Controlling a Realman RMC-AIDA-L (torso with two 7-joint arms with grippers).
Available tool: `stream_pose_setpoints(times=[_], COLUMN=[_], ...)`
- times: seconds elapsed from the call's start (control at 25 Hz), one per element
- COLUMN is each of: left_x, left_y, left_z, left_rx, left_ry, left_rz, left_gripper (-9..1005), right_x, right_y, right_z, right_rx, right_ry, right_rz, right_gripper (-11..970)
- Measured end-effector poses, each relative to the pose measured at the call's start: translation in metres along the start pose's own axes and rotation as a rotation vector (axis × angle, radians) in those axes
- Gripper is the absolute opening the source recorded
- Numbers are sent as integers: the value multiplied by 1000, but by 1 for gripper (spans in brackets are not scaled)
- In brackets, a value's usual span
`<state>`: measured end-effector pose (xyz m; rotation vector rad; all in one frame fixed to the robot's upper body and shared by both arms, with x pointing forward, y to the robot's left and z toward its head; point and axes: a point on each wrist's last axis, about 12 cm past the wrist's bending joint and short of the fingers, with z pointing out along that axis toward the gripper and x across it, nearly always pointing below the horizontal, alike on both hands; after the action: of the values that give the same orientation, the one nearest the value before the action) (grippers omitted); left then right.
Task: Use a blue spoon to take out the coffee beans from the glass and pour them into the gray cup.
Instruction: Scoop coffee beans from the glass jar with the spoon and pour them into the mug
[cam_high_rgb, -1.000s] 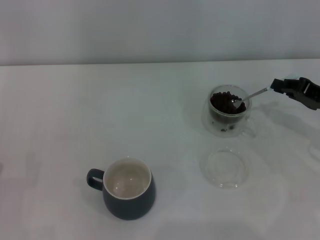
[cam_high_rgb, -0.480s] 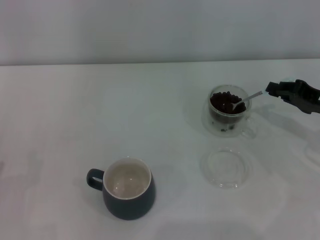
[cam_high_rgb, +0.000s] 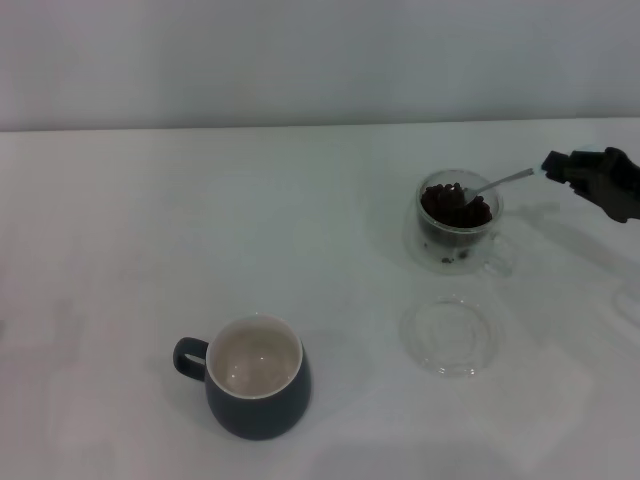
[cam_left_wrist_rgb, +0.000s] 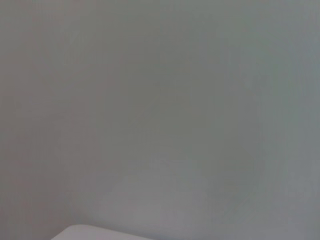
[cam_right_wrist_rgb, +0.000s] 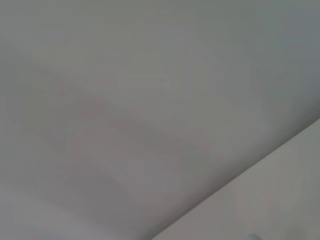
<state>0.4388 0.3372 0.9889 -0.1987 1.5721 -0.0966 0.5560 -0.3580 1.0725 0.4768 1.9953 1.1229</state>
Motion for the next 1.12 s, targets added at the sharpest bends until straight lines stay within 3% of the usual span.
stream_pose_setpoints(times=[0.32,0.6,1.12], left_x=[-1,-2,-1], left_y=[0,1,-2], left_z=[2,2,2], left_rx=[-2,-3,-1], left_ry=[-5,-6,-7], left_rz=[2,5,-5], left_gripper=[860,860,860], right_x=[1,4,20], right_y=[-10,-9,22], right_z=[-6,-13,4], right_rx=[-2,-58,-222], right_ry=[-60,-71,131], right_rz=[86,125,61], right_gripper=[133,134,134])
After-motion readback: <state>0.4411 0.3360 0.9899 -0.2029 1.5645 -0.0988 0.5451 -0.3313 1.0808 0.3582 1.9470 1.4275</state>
